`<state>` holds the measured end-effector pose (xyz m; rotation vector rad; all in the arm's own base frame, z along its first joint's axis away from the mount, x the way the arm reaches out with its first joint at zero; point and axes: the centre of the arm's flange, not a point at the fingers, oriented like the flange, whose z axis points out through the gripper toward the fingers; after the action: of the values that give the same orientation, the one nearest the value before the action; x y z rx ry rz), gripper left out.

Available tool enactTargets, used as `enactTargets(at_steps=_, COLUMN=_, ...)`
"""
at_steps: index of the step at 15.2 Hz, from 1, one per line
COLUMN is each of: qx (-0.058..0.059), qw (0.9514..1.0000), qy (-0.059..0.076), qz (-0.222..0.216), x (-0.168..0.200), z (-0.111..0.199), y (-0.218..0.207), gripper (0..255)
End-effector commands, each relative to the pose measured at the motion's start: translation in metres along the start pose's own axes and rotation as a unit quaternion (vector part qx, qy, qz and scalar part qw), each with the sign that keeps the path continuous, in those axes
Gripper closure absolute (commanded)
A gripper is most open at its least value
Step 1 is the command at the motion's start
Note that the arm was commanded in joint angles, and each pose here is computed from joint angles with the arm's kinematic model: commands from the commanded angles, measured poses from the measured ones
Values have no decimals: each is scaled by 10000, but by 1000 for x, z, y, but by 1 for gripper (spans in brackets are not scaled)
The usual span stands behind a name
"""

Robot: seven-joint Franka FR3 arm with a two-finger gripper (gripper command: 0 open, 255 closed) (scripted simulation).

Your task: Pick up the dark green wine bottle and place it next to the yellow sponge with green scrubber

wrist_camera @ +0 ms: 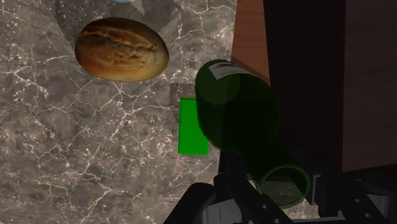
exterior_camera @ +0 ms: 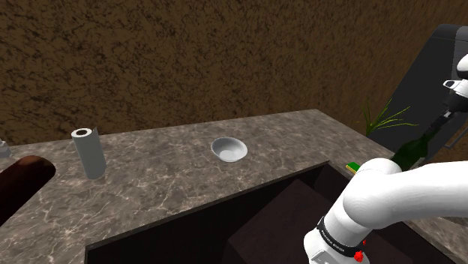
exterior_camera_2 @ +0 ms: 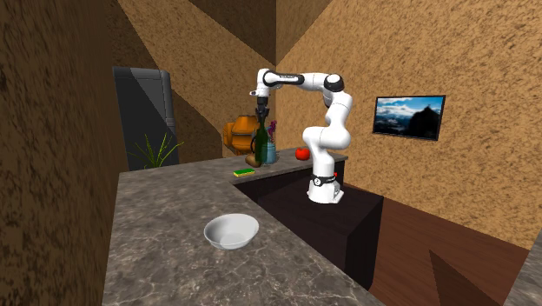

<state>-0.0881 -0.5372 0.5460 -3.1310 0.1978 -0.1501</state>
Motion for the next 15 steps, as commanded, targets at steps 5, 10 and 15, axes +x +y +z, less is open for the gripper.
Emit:
enactTargets(at_steps=5, qx=-3, qw=10000, qy=-2, qz=-2, x=-5, z=31, y=3, gripper=255)
enactTargets(at_steps=10, qx=-3, qw=10000, qy=-2, qz=-2, x=-8, z=57, y=3, gripper=255)
enactTargets(at_steps=15, qx=-3, qw=10000, qy=-2, qz=-2, x=-9, z=77, y=3, gripper=255)
